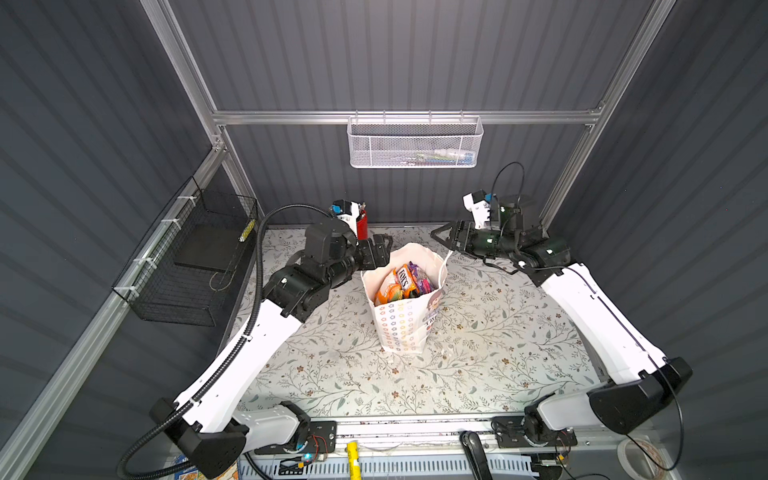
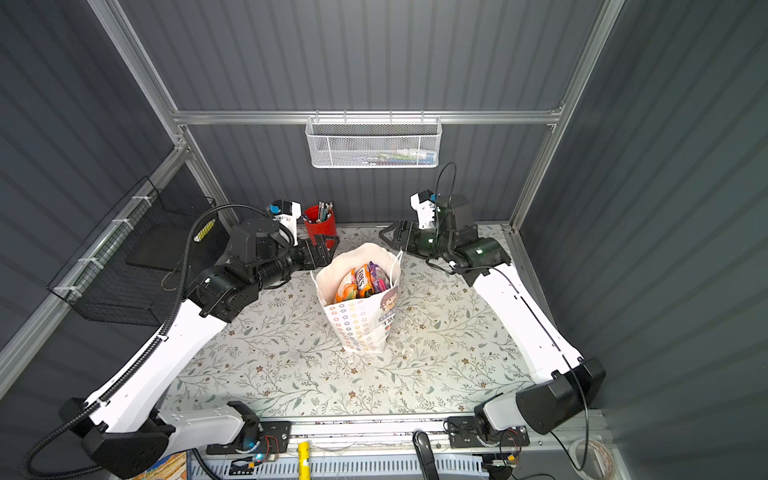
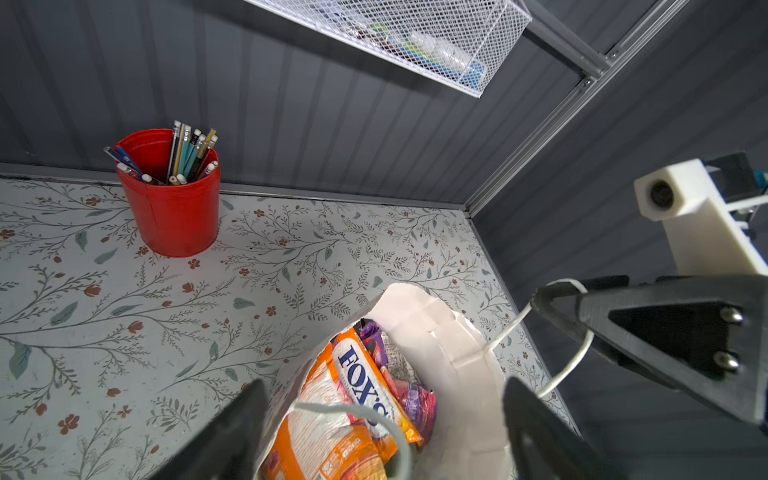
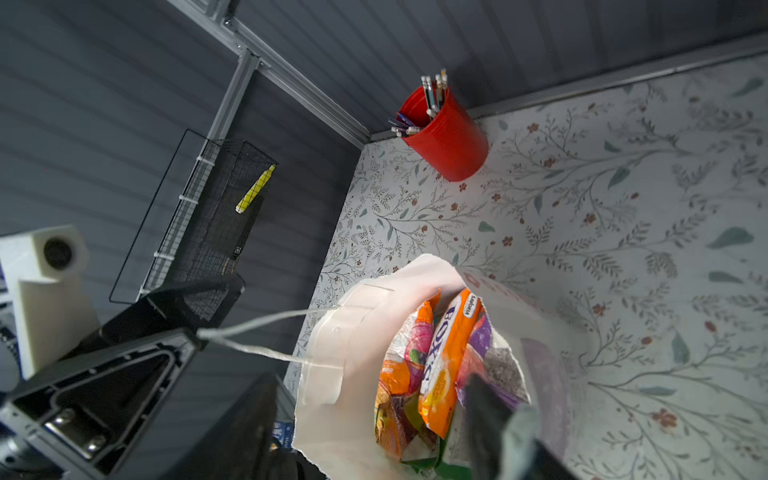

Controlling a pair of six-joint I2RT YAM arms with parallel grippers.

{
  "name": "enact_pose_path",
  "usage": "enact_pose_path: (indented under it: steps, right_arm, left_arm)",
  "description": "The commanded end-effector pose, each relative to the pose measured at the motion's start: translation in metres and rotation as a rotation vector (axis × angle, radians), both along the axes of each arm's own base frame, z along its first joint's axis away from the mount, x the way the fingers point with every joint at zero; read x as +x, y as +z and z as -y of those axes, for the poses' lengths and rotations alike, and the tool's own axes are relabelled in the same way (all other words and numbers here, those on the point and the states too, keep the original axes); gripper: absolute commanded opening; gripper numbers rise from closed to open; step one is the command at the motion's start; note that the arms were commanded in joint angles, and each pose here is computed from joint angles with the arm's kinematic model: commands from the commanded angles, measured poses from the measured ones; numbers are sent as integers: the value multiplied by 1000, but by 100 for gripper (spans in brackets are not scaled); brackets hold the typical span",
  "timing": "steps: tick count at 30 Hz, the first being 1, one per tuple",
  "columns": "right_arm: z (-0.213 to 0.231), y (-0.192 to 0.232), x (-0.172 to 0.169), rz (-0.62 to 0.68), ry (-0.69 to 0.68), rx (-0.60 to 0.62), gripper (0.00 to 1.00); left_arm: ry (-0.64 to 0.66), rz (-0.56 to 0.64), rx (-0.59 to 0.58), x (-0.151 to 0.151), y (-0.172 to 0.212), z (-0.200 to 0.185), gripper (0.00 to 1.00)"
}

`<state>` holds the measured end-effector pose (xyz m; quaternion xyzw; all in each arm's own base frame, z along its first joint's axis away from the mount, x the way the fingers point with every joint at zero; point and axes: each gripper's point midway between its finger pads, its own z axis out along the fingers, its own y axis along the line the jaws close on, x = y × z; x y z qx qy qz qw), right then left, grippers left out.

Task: Place the snacks into the paper bag

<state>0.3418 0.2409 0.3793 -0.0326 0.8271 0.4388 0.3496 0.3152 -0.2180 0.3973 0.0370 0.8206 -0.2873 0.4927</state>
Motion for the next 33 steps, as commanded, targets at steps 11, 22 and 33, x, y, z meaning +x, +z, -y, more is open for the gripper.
enact_pose_path:
  steps: [11,22,33]
  right_arm:
    - [59,0,-67,-17,-215,89,99]
    - [197,-64,-62,388,-786,-423,99]
    - [229,-186,-14,445,-819,-611,99]
  left_arm:
    - [192,-44,158,-60,-11,-89,100]
    - [628,138,288,-43,-77,-165,100]
    - [935,126,758,14,-200,-212,100]
